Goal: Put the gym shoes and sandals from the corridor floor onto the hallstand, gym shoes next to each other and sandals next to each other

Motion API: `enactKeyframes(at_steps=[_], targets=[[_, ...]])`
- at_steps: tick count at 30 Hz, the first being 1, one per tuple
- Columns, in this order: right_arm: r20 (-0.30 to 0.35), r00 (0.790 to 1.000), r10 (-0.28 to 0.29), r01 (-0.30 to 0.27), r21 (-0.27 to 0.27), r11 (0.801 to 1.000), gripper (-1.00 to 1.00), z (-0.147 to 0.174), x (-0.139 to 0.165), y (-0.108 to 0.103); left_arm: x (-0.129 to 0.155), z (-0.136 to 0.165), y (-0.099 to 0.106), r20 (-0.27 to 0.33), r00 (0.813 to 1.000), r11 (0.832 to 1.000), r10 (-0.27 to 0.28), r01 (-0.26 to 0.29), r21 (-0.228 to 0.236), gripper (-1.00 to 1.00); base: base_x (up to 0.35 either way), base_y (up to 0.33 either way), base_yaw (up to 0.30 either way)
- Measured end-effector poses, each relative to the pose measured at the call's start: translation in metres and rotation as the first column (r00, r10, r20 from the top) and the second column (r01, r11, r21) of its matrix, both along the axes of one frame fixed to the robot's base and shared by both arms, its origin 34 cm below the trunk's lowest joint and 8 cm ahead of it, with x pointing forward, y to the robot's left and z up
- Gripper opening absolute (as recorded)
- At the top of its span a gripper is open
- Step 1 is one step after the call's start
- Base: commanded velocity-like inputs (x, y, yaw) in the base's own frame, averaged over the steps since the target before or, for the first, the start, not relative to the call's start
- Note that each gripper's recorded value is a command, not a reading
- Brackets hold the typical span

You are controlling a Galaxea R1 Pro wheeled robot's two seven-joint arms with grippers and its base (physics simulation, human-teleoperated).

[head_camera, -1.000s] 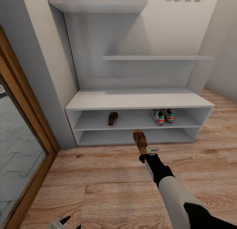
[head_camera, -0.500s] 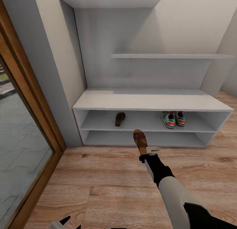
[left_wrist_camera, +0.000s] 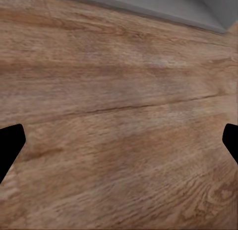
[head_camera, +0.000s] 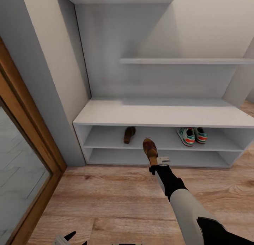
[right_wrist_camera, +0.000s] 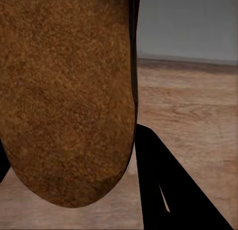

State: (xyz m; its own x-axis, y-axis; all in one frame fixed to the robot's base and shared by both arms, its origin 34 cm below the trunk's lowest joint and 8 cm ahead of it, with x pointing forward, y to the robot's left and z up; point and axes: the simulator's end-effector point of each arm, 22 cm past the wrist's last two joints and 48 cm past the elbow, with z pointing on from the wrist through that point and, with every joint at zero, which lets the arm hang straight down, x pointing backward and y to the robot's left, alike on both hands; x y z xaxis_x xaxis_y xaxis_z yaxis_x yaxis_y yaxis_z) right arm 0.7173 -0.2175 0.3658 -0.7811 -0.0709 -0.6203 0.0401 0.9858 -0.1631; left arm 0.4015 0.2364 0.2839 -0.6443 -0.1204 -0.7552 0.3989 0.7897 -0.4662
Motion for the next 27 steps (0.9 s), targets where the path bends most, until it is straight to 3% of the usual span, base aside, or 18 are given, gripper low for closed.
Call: enactKeyframes(at_steps=[19,27], targets=[[-0.037,0.999,0.01,-0.01,0.005,1.0,-1.0,-0.015,-0.012,0.005,0.0,0.0,-0.001,-0.001,1.0,1.0,0.002,-0.002,-0.003,1.0,0.331,0.0,0.0],[-0.038,0.999,0.01,-0.01,0.004,1.0,-1.0,-0.015,-0.012,0.005,0.0,0.0,-0.001,-0.002,1.0,1.0,0.002,-0.002,-0.002,1.0,0.09,0.0,0.0]])
